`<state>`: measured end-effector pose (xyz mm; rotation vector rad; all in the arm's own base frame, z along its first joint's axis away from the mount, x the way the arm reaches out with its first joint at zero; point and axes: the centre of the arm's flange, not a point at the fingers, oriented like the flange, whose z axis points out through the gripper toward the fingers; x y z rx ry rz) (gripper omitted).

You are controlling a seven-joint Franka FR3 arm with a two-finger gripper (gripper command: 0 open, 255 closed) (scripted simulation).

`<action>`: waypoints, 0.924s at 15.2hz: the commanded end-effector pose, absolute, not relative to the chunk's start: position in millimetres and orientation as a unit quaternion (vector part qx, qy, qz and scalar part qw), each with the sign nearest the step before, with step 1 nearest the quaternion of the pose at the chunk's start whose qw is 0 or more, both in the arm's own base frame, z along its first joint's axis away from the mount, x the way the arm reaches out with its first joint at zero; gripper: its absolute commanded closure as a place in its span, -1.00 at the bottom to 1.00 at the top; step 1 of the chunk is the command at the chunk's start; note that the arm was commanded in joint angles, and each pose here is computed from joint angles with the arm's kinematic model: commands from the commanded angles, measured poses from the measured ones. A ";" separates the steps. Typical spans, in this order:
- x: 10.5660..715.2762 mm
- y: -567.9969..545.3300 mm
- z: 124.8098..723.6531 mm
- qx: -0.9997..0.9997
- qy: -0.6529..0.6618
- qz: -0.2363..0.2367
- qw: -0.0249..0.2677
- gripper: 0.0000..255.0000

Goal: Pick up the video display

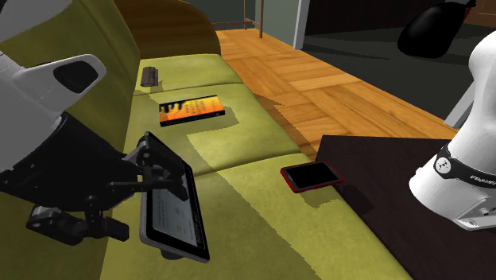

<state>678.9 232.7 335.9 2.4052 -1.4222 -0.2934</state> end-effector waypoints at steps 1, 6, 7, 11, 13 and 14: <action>678.5 232.9 325.6 0.844 -0.499 -0.103 0.165 -1.00; 678.4 232.5 323.0 0.844 -0.499 -0.103 0.165 1.00; 678.5 232.4 323.0 0.844 -0.499 -0.103 0.165 1.00; 678.6 232.5 323.0 0.844 -0.499 -0.103 0.165 1.00; 678.6 232.6 322.9 0.844 -0.499 -0.103 0.165 1.00; 678.5 232.9 322.6 0.844 -0.499 -0.103 0.165 1.00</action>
